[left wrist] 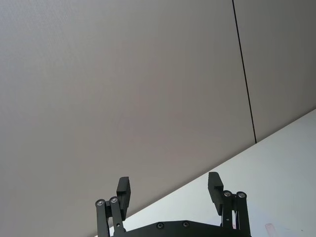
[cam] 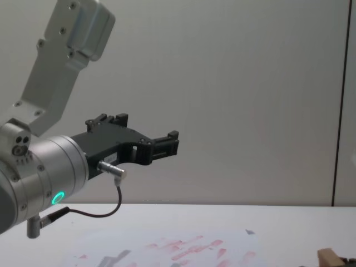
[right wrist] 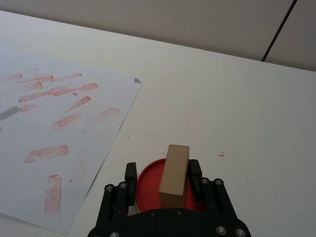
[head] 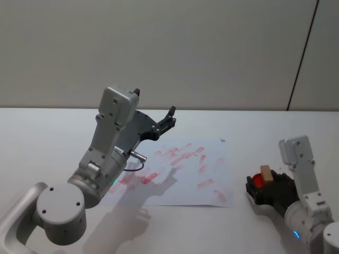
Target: Use the one hand to pick up the stamp and affix it onto the A4 paper.
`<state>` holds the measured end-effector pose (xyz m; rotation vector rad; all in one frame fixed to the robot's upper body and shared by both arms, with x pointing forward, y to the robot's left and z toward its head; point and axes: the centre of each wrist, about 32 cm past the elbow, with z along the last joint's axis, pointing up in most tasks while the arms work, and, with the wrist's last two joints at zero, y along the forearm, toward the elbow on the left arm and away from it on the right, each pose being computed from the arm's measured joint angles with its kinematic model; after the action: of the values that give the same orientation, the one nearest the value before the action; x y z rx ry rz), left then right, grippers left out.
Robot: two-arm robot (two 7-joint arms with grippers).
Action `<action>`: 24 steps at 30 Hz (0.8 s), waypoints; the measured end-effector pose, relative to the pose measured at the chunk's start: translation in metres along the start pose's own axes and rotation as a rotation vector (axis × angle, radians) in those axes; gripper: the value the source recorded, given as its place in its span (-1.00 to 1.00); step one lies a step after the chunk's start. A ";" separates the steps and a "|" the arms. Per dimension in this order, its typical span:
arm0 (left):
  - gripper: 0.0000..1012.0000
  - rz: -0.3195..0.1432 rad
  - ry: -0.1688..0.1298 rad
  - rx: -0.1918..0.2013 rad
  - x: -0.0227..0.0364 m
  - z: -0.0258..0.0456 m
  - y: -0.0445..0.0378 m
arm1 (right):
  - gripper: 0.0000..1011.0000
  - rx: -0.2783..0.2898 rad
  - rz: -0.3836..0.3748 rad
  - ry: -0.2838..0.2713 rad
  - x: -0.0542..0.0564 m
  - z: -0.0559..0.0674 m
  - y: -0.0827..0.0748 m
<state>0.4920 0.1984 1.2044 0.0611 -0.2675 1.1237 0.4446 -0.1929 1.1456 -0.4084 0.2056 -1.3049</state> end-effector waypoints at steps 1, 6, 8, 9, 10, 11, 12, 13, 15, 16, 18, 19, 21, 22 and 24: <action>0.98 0.000 0.000 0.000 0.0000 0.0000 0.0000 | 0.22 0.000 0.000 0.000 0.000 0.000 0.000; 0.98 0.000 0.000 0.000 0.0000 0.0000 0.0000 | -0.13 -0.002 0.001 0.001 -0.001 0.000 0.000; 0.98 0.000 0.000 0.000 0.0000 0.0000 0.0000 | -0.21 -0.002 0.001 0.001 -0.001 0.000 0.000; 0.98 0.000 0.000 0.000 0.0000 0.0000 0.0000 | -0.28 -0.002 0.001 0.001 -0.001 0.000 0.000; 0.98 0.000 0.000 0.000 0.0000 0.0000 0.0000 | -0.33 -0.003 0.001 0.001 -0.001 0.000 0.001; 0.98 0.000 0.000 0.000 0.0000 0.0000 0.0000 | -0.39 -0.003 0.001 0.001 -0.001 0.000 0.001; 0.98 0.000 0.000 0.000 0.0000 0.0000 0.0000 | -0.49 -0.004 0.001 0.001 -0.001 0.000 0.001; 0.98 0.000 0.000 0.000 0.0000 0.0000 0.0000 | -0.49 -0.004 0.001 0.001 -0.001 0.000 0.001; 0.98 0.000 0.000 0.000 0.0000 0.0000 0.0000 | -0.56 -0.005 0.001 0.001 -0.001 0.000 0.001; 0.98 0.000 0.000 0.000 0.0000 0.0000 0.0000 | -0.56 -0.005 0.001 0.001 -0.001 0.000 0.001; 0.98 0.000 0.000 0.000 0.0000 0.0000 0.0000 | -0.56 -0.005 0.001 0.001 -0.001 0.000 0.001; 0.98 0.000 0.000 0.000 0.0000 0.0000 0.0000 | -0.56 -0.005 0.001 0.001 -0.001 0.000 0.001; 0.98 0.000 0.000 0.000 0.0000 0.0000 0.0000 | -0.56 -0.005 0.002 0.001 -0.001 0.000 0.001; 0.98 0.000 0.000 0.000 0.0000 0.0000 0.0000 | -0.56 -0.005 0.002 0.001 -0.001 0.000 0.001; 0.98 0.000 0.000 0.000 0.0000 0.0000 0.0000 | -0.56 -0.005 0.002 0.000 -0.001 0.000 0.001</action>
<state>0.4920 0.1984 1.2044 0.0611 -0.2676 1.1237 0.4450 -0.1916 1.1450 -0.4122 0.2093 -1.3026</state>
